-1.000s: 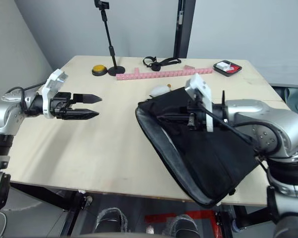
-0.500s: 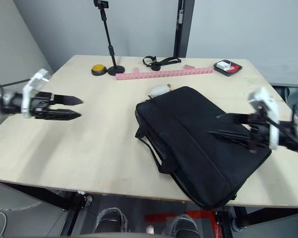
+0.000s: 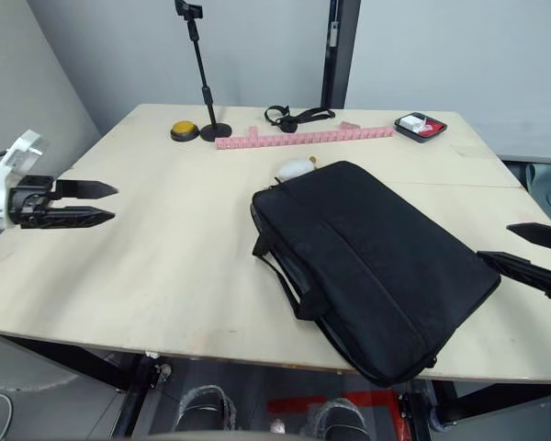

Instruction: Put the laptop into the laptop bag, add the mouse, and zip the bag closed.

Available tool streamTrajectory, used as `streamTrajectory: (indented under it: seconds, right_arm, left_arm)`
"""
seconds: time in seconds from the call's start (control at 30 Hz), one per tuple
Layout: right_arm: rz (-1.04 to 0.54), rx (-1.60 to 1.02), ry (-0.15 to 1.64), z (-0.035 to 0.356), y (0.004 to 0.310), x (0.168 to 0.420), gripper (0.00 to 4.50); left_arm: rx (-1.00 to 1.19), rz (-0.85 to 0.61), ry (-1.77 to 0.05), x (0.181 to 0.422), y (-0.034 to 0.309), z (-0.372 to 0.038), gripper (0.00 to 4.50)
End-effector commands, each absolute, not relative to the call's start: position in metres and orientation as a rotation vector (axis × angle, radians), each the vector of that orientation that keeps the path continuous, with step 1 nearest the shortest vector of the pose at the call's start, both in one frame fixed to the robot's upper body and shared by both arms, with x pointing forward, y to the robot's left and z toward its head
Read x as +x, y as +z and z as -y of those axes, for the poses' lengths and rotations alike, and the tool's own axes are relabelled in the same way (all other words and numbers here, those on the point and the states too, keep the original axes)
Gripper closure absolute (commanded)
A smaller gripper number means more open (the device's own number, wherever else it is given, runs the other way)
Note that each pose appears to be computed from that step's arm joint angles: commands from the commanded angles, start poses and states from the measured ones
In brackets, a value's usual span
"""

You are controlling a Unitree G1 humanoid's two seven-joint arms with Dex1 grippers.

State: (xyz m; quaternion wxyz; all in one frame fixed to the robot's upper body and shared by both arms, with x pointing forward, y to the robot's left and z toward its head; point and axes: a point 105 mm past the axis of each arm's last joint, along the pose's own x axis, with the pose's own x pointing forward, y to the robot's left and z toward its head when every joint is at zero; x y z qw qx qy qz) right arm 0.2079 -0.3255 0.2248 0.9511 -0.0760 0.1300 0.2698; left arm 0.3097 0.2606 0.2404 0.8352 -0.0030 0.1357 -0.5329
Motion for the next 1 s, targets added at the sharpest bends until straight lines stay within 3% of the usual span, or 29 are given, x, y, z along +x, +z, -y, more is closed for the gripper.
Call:
streamTrajectory:
  seconds: [0.03, 0.27, 0.4, 0.67, 1.0]
  right_arm:
    - [-0.148, -0.177, 0.618, 0.300, 0.240, 0.212, 0.02]
    - [-0.065, -0.190, 0.751, 0.249, 0.257, 0.215, 0.02]
    - [-0.036, -0.256, 0.829, 0.220, 0.269, 0.210, 0.02]
    - [0.031, -0.322, 0.896, 0.188, 0.294, 0.192, 0.02]
    - [0.038, -0.353, 0.883, 0.177, 0.302, 0.187, 0.02]
  left_arm:
    - [-0.159, -0.302, -1.099, 0.335, 0.235, -0.249, 0.00]
    - [-0.347, -0.377, -0.973, 0.398, 0.196, -0.202, 0.00]
    - [-0.454, -0.392, -0.937, 0.421, 0.181, -0.153, 0.00]
    - [-0.558, -0.424, -0.876, 0.434, 0.158, -0.095, 0.00]
    - [-0.621, -0.462, -0.807, 0.437, 0.139, -0.057, 0.00]
